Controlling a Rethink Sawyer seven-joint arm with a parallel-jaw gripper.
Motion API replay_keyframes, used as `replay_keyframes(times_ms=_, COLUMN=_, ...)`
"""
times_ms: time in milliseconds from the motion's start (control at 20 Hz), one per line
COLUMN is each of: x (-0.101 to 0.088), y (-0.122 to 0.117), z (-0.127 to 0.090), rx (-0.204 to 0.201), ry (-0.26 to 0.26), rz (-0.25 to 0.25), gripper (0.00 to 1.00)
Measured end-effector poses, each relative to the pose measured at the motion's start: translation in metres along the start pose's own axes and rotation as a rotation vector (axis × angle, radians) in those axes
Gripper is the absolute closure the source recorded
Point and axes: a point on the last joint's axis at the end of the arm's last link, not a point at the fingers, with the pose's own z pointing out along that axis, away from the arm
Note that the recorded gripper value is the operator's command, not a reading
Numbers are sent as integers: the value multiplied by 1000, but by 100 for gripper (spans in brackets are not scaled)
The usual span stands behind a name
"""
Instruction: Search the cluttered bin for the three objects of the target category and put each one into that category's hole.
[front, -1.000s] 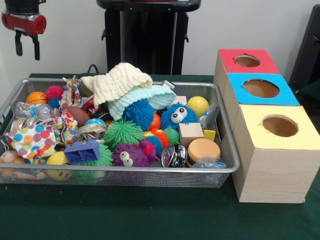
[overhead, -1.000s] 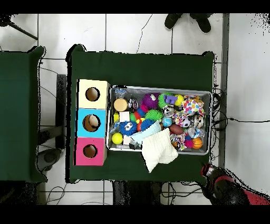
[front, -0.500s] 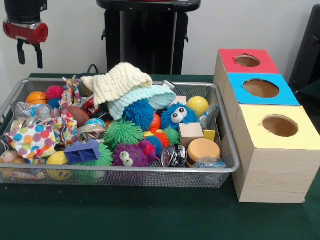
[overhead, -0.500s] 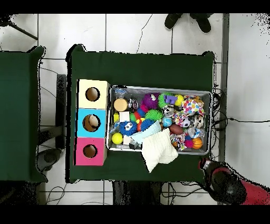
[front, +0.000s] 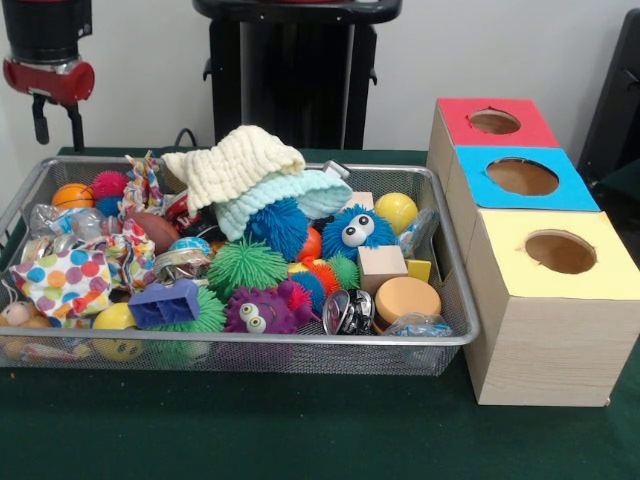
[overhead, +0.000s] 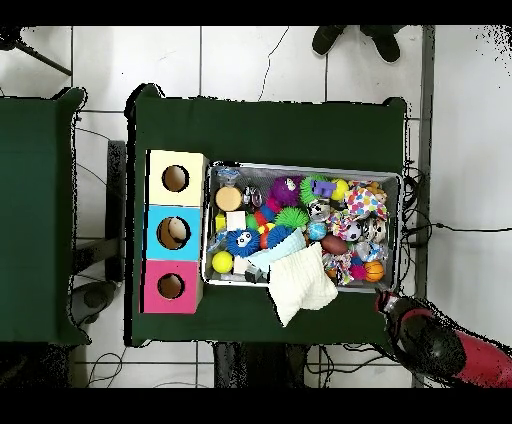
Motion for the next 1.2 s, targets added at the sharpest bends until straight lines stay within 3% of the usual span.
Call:
replay_keyframes(times_ms=550, x=-1, y=1, z=-1, rx=2, ry=0, rz=-2, gripper=0)
replay_keyframes(times_ms=750, x=-4, y=9, z=-5, rx=17, ry=-1, rz=-24, gripper=0)
replay_keyframes(times_ms=1200, x=-11, y=57, z=-21, rx=78, ry=8, rz=-122, gripper=0)
